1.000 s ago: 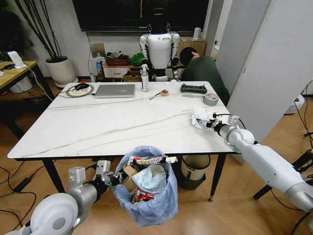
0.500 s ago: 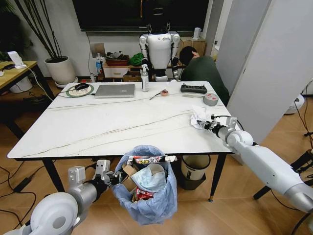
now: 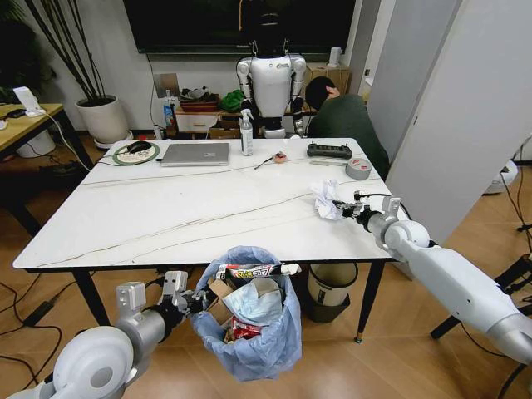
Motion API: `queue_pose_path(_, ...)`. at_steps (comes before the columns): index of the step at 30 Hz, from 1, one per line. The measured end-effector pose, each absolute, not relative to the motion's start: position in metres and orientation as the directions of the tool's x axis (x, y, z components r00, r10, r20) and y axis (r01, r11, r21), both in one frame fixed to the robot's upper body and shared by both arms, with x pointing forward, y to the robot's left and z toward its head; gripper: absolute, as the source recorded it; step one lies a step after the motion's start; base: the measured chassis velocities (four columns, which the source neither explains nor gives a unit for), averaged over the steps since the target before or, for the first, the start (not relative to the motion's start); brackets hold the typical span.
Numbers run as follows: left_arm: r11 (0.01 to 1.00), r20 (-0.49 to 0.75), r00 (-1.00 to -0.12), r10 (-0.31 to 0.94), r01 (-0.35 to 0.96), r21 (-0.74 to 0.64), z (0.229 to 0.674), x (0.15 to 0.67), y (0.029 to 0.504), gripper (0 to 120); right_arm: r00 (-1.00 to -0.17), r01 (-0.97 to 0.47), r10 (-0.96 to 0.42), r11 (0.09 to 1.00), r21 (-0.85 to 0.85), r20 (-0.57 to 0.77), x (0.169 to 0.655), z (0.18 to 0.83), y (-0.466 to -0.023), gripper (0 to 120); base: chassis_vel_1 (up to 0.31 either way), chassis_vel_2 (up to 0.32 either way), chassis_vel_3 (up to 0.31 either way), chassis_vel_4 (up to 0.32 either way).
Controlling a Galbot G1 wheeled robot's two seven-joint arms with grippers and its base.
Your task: Pick up the trash bin and place the trash from the table into it.
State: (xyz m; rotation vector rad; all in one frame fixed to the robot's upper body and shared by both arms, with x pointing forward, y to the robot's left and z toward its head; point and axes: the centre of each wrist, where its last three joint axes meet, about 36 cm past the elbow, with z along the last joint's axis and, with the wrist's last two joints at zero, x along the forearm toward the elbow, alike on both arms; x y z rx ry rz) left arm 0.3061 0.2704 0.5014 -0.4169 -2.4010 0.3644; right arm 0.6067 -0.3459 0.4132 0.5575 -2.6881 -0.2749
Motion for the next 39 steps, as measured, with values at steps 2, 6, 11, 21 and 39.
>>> queue_pose_path(2, 0.91, 0.566, -0.728, 0.387, 0.201, -0.363, 0.501, 0.306, 0.27, 0, -0.851, -0.352, -0.424, 0.898, 0.264, 0.31, 0.605, 0.418, -0.345, 0, 0.0, 0.0, 0.0, 0.0)
queue_pose_path(6, 0.909, 0.571, -0.723, 0.388, 0.199, -0.366, 0.498, 0.307, 0.269, 0, -0.843, -0.439, -0.495, 0.859, 0.263, 0.21, 0.59, 0.463, -0.337, 0, 0.0, 0.0, 0.0, 0.0)
queue_pose_path(11, 0.909, 0.571, -0.723, 0.388, 0.197, -0.368, 0.496, 0.309, 0.269, 0, -0.812, -0.533, -0.566, 0.818, 0.218, 0.14, 0.563, 0.506, -0.329, 0, 0.0, 0.0, 0.0, 0.0)
queue_pose_path(21, 0.908, 0.57, -0.722, 0.391, 0.2, -0.369, 0.498, 0.309, 0.27, 0, -0.671, -0.731, -0.74, 0.67, 0.131, 0.041, 0.491, 0.578, -0.289, 0, 0.0, 0.0, 0.0, 0.0)
queue_pose_path(39, 0.904, 0.561, -0.727, 0.396, 0.203, -0.376, 0.5, 0.315, 0.27, 0, -0.439, -0.898, -0.892, 0.439, -0.024, 0.106, 0.369, 0.609, -0.228, 0, 0.0, 0.0, 0.0, 0.0)
